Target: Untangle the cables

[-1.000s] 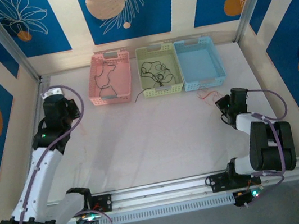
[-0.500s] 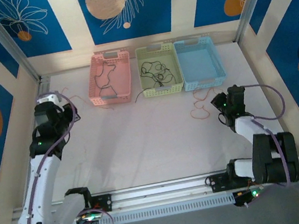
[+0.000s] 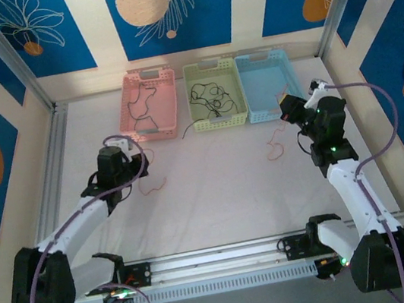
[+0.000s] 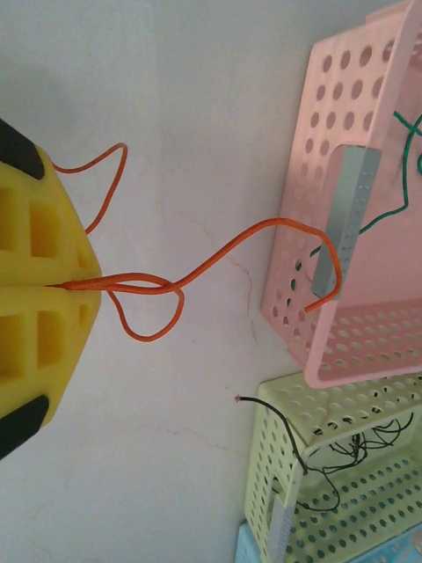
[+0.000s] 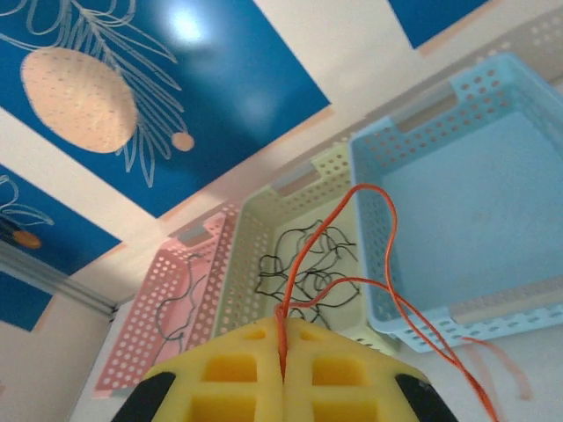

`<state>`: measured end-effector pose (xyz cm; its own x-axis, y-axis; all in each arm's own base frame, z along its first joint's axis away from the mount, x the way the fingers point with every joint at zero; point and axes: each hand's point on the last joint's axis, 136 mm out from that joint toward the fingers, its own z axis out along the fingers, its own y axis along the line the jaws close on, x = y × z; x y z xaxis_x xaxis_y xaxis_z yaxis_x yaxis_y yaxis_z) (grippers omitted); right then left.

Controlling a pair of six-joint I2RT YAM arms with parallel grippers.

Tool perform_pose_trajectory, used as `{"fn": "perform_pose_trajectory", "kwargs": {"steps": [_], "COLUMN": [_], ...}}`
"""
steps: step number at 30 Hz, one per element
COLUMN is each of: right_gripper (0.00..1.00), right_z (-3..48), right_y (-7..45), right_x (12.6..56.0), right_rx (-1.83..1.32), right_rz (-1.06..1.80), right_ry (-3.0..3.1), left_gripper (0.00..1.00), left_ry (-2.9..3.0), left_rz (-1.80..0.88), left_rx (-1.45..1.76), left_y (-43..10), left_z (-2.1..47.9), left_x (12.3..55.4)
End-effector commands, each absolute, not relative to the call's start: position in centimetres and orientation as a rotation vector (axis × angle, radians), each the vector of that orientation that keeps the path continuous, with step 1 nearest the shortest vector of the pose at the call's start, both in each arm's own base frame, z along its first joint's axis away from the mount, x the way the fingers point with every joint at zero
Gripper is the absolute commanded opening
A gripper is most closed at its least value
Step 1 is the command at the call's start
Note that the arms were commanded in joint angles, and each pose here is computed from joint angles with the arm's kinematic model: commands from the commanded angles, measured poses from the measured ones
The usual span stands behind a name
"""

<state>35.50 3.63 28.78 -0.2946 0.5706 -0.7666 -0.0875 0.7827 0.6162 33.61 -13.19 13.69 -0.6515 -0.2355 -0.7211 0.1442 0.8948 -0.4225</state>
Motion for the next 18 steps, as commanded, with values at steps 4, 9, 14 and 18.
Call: {"fn": "perform_pose_trajectory", "kwargs": {"steps": [4,9,14,18], "right_gripper": [0.00,0.00,0.00,0.00], "right_z": [32.6,34.8,36.2,39.7], "right_y": [5.4,5.7,6.0,5.6], "right_x": [34.2,33.9,34.3,35.4], "right_rx": [0.251,0.243,0.212,0.201], "right_rz": [0.710,0.737,0.742,0.717], "right_ry": [1.785,1.781,1.760,1.703], "left_gripper": [0.00,0.00,0.00,0.00], "left_ry": [2.150,2.139,2.141,2.147], "left_rz": [-0.564,-0.580,-0.585,-0.585], "left_rx": [-0.061,-0.017,-0.006,-0.008], "left_y": [-13.7,-14.4,-14.7,-14.7], "left_z": [11.5,11.6,11.4,11.2], "left_x": [34.7,34.5,34.4,34.4]}}
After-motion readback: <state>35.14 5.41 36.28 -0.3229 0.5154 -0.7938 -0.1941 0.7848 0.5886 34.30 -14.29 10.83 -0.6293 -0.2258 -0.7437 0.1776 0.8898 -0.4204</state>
